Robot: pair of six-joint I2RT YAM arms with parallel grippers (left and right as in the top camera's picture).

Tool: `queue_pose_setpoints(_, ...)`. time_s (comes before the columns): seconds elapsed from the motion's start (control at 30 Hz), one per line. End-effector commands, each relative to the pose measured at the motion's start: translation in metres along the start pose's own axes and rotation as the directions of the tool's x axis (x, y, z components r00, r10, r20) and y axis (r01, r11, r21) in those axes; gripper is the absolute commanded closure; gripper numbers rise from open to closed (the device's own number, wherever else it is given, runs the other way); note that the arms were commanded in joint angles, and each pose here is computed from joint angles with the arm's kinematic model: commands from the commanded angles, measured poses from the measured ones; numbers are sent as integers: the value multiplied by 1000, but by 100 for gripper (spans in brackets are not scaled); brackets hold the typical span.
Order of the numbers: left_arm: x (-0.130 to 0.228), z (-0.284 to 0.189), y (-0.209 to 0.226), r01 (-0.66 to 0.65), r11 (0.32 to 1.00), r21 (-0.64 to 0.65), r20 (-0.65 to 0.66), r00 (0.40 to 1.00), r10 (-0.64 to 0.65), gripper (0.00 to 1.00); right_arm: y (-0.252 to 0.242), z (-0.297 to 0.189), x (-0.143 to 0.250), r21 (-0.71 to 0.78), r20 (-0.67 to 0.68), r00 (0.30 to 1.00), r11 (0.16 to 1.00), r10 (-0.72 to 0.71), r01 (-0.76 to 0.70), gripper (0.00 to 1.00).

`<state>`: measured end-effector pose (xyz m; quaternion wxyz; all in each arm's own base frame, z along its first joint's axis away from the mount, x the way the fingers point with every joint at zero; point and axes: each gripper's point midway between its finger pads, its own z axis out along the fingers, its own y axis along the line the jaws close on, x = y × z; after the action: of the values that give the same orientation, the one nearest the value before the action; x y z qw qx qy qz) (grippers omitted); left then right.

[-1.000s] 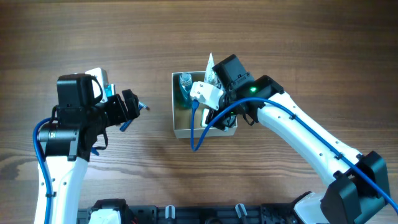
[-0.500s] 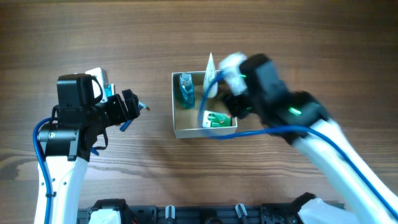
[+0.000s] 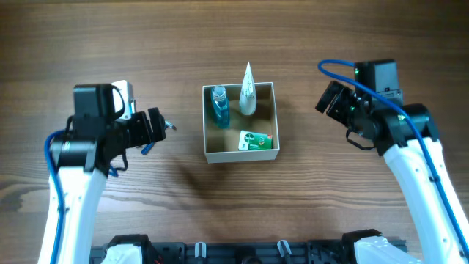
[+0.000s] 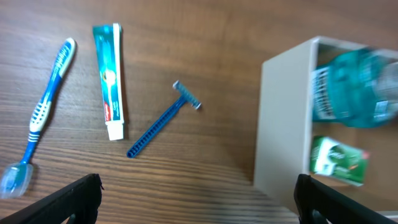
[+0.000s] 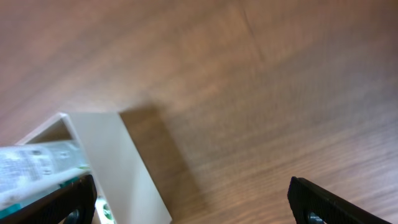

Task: Pack container
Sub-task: 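Withdraw the right gripper and reach the left gripper to the blue razor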

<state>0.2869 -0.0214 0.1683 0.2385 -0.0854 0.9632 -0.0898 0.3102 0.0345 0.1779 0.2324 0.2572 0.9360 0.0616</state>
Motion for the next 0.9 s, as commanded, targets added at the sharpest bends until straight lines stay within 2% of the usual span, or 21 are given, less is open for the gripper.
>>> queue_pose_setpoints(0.0, 5, 35, 8, -78, 995, -64, -114, 991, 70, 0, -2, 19, 18, 1, -87, 994, 998, 68, -68, 0)
queue_pose_setpoints(0.1, 12, 64, 16, -104, 987, -121, -192, 978, 80, 1, -5, 26, 25, 16, -112, 992, 998, 63, -62, 0)
queue_pose_setpoints(0.27, 20, 100, 22, -113, 984, -139, -270, 960, 72, 0, -4, 27, 26, 7, -122, 992, 999, 38, -37, 0)
queue_pose_setpoints(0.57, 38, 137, 42, -141, 967, -213, -372, 927, 53, 1, -4, 27, 26, 5, -121, 992, 1000, 24, -23, 0)
queue_pose_setpoints(0.87, 41, 156, 45, -142, 967, -214, -383, 922, 50, 1, -3, 27, 26, 2, -119, 993, 1000, 11, -11, 1)
